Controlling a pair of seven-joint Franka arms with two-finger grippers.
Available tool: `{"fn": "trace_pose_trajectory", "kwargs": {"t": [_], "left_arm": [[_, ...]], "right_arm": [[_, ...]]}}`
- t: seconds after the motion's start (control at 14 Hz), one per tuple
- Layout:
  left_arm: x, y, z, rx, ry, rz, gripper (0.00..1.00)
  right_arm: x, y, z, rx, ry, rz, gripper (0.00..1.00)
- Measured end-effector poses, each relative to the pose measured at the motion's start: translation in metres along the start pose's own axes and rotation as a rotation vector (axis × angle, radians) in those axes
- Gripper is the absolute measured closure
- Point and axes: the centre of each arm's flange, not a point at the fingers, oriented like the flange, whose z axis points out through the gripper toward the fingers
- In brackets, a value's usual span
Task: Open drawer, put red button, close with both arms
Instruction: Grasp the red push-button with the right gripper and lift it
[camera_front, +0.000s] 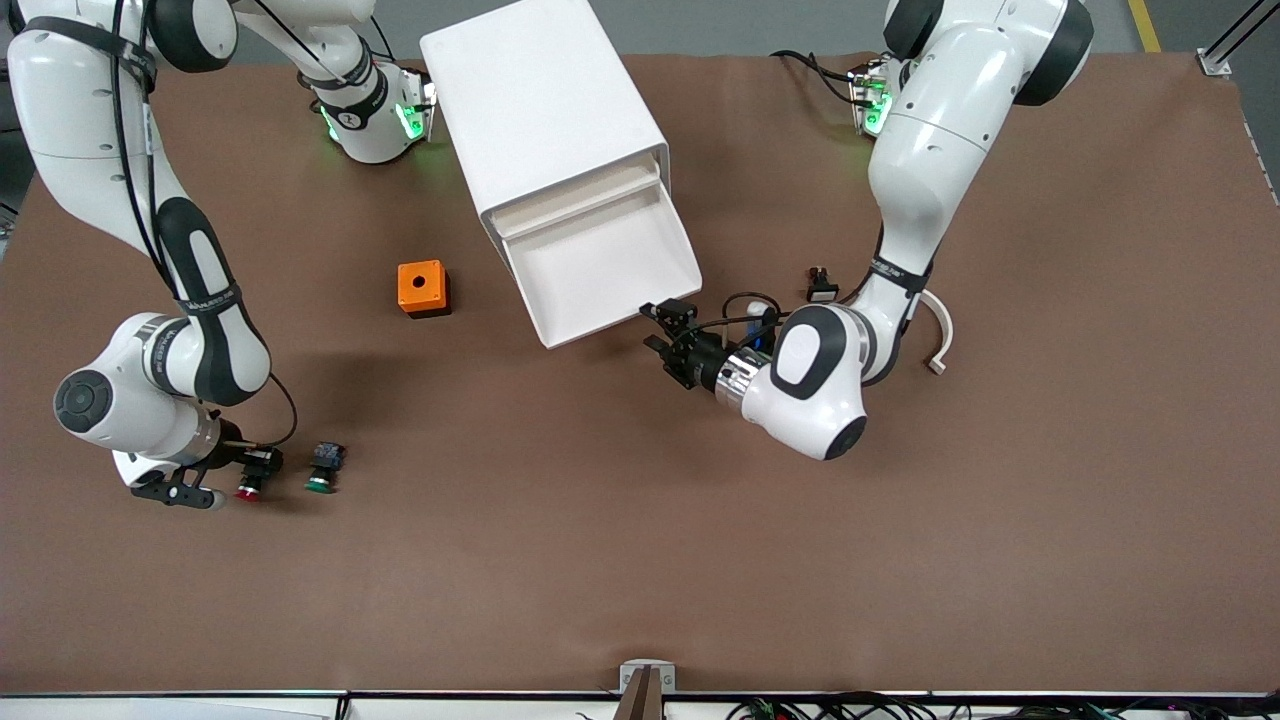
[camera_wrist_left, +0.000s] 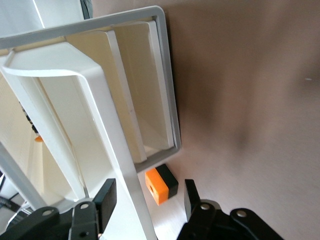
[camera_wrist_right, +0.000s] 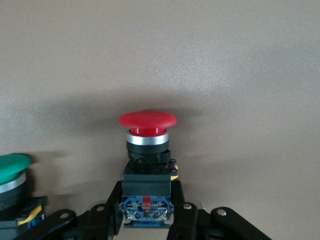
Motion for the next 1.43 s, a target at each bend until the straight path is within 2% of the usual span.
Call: {"fn": "trace_pose_trajectory", "kwargs": {"t": [0.14, 0.29, 0.36, 0.43, 0.57, 0.71, 1.07, 1.21, 1.43], "left_arm": [[0.001, 0.004, -0.026, -0.021, -0.031, 0.008, 0.35], [0.006, 0.01, -0.062, -0.065, -0.054, 0.008, 0.18], [0.011, 0.014, -0.081, -0.087, -0.064, 0.005, 0.06], [0.016, 0.019, -0.101, -0.111, -0.076, 0.01, 0.01], [0.028, 0.026, -0.14, -0.154, -0.103, 0.049, 0.01], [0.041, 0.029, -0.179, -0.2, -0.128, 0.11, 0.01], [0.059, 0.015, -0.244, -0.301, -0.138, 0.248, 0.01], [0.066, 0.008, -0.264, -0.358, -0.09, 0.329, 0.01], [0.067, -0.037, -0.29, -0.432, 0.09, 0.46, 0.01]], "right_arm": [[0.0, 0.0, -0.002, 0.001, -0.007, 0.001, 0.59], [-0.001, -0.006, -0.016, 0.007, -0.051, 0.028, 0.59], [-0.001, -0.015, -0.032, 0.01, -0.068, 0.056, 0.59], [-0.002, -0.027, -0.054, 0.014, -0.086, 0.088, 0.59], [-0.012, -0.059, -0.109, 0.018, -0.125, 0.168, 0.59], [-0.035, -0.103, -0.165, 0.023, -0.124, 0.242, 0.59], [-0.139, -0.238, -0.234, 0.023, -0.113, 0.445, 0.59], [-0.179, -0.301, -0.242, 0.02, -0.105, 0.518, 0.59], [-0.232, -0.377, -0.244, 0.037, -0.083, 0.604, 0.59]]}}
